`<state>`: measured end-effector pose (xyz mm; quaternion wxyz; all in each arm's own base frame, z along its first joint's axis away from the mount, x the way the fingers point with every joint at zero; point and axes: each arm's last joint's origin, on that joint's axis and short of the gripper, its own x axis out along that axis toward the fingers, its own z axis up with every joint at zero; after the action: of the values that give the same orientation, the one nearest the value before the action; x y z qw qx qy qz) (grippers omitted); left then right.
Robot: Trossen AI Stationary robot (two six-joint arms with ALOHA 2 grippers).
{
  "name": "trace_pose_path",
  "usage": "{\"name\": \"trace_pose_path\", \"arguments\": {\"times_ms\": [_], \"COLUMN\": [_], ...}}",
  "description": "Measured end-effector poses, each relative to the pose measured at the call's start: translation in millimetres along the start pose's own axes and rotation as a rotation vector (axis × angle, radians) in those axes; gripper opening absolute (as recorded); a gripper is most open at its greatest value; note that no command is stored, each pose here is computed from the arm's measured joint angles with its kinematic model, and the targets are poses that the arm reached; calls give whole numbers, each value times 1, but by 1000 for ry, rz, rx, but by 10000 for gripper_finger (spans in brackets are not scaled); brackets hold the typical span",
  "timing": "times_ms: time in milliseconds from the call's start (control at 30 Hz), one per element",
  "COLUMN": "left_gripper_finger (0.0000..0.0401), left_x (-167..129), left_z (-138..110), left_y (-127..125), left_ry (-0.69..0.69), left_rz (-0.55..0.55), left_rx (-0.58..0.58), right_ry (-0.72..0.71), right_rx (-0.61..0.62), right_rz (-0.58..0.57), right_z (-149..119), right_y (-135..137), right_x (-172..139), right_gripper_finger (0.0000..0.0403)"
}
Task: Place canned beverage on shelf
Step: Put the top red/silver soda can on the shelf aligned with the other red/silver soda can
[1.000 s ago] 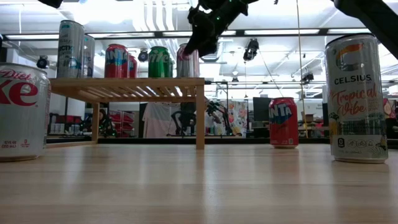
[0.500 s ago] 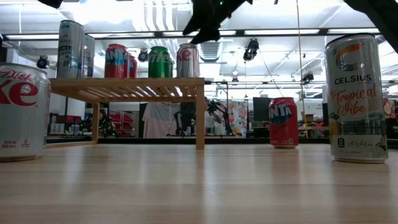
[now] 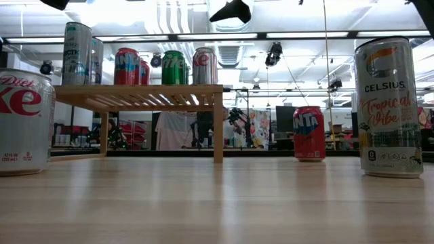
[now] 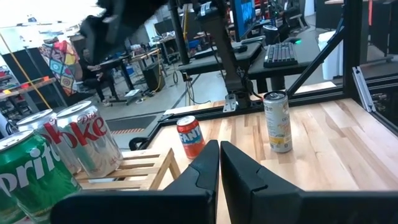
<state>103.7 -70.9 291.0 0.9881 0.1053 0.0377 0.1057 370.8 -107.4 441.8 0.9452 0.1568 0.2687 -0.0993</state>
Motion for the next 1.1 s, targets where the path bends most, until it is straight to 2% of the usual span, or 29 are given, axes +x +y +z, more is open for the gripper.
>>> {"name": "trace_pose_path", "arguments": {"times_ms": [67,167,333,533,733,867,1100], "left_gripper_finger": [0,0,0,0,0,0,0], "left_x": [0,0,0,0,0,0,0], "left_z": [0,0,0,0,0,0,0], "left_y": [0,0,0,0,0,0,0], "left_ry": [0,0,0,0,0,0,0], "left_rz": [-1,-1,-1,-2,-2,-2,-2], "left_rx": [-10,-17,-22,-32,-32,-33,-35], "right_ry": [69,177,285,298,198,152,112], "right_rx": [7,2,0,-10,-73,-97,-89], "right_rz": [-9,-95,-244,-254,-247,-324,-372], "right_z": [-9,-26,-51,-68,-72,-70,-65], "right_y": [13,29,37,30,17,-2,-34], "right_x": [2,8,27,52,74,81,83], "right_gripper_finger": [309,280,211,120,25,13,12]}}
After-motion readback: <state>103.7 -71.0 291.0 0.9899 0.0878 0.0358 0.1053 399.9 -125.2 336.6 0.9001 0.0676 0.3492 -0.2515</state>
